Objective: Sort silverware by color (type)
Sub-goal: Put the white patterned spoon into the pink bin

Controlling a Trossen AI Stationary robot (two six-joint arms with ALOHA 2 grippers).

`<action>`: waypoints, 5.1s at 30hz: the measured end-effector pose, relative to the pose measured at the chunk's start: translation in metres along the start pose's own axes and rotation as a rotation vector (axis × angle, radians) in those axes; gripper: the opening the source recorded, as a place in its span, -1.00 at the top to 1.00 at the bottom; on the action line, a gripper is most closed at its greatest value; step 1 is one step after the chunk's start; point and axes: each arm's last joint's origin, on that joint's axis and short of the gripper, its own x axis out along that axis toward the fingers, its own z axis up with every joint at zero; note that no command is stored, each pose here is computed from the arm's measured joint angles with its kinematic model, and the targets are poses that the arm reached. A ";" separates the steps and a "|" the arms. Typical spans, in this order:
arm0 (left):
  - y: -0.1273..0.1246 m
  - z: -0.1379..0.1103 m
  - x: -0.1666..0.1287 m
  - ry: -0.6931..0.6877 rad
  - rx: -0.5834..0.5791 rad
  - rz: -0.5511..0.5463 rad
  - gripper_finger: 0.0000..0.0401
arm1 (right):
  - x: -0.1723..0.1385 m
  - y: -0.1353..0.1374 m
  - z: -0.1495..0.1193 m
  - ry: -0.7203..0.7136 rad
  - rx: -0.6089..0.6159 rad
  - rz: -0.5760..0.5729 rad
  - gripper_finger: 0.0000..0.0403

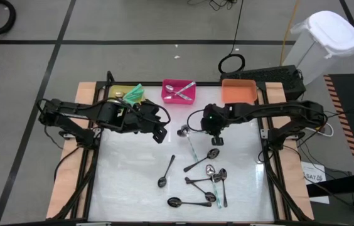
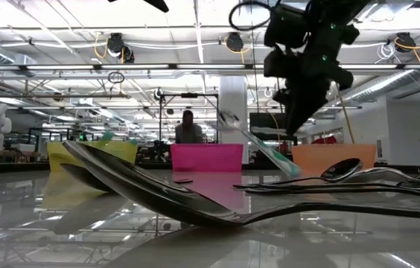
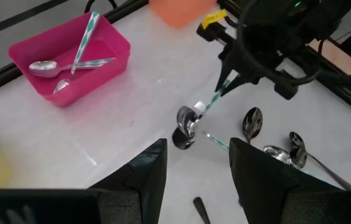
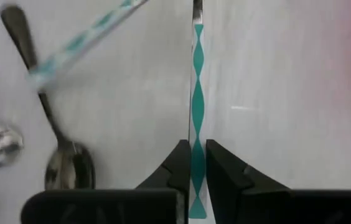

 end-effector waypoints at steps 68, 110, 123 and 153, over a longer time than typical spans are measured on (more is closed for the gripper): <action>-0.015 0.017 -0.003 -0.190 0.012 -0.111 0.14 | -0.149 -0.023 0.101 -0.371 0.135 -0.388 0.88; -0.004 0.026 0.003 -0.204 -0.012 -0.058 0.14 | -0.012 -0.200 0.069 -0.287 0.239 -0.196 0.84; -0.001 0.024 0.004 -0.180 0.006 -0.033 0.14 | 0.021 -0.207 0.057 -0.163 0.384 -0.205 0.86; 0.008 0.029 0.009 -0.153 0.022 -0.016 0.14 | 0.022 -0.205 0.055 -0.140 0.503 -0.183 0.57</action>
